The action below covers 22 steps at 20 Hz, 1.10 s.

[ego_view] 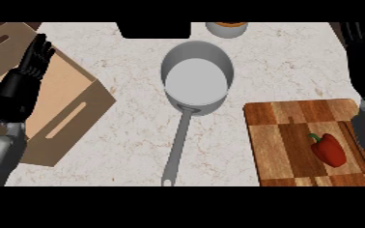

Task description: Pick the bell pepper from the cutting board and place it in the pot

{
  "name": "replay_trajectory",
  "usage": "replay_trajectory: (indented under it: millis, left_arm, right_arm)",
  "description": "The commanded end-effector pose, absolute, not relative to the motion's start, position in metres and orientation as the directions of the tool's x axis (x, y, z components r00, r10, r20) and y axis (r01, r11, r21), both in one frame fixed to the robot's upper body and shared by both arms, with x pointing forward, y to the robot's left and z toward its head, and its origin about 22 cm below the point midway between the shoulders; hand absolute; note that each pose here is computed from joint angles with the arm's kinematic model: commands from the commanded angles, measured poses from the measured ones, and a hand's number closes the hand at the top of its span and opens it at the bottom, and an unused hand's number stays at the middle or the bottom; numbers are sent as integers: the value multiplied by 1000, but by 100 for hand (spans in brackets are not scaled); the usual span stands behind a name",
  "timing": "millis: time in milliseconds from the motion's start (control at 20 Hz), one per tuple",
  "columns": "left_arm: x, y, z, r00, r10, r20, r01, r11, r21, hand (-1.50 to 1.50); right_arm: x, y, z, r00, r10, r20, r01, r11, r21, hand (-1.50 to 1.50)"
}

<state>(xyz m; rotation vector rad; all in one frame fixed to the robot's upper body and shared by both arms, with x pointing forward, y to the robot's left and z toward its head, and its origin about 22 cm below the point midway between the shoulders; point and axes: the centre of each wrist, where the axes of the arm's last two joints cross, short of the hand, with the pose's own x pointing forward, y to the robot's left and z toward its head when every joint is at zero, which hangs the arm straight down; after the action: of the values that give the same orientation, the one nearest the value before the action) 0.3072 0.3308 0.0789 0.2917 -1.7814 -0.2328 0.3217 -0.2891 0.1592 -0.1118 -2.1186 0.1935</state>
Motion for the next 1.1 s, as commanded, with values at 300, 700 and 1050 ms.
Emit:
replay_trajectory:
  millis: [300, 700, 1050]
  left_arm:
    - [297, 291, 38, -13, -125, 992, 6, 992, 125, 0]
    - [285, 257, 54, 80, -14, 997, -13, 1000, 15, 0]
    - [267, 249, 49, 99, 4, 995, -22, 1000, -2, 0]
  right_arm:
    - [301, -249, 191, -668, 223, 710, -509, 560, -654, -150]
    - [274, -383, 149, -659, -5, 752, -607, 594, -527, -150]
    - [259, -436, 224, -737, 315, 599, -474, 391, -789, -150]
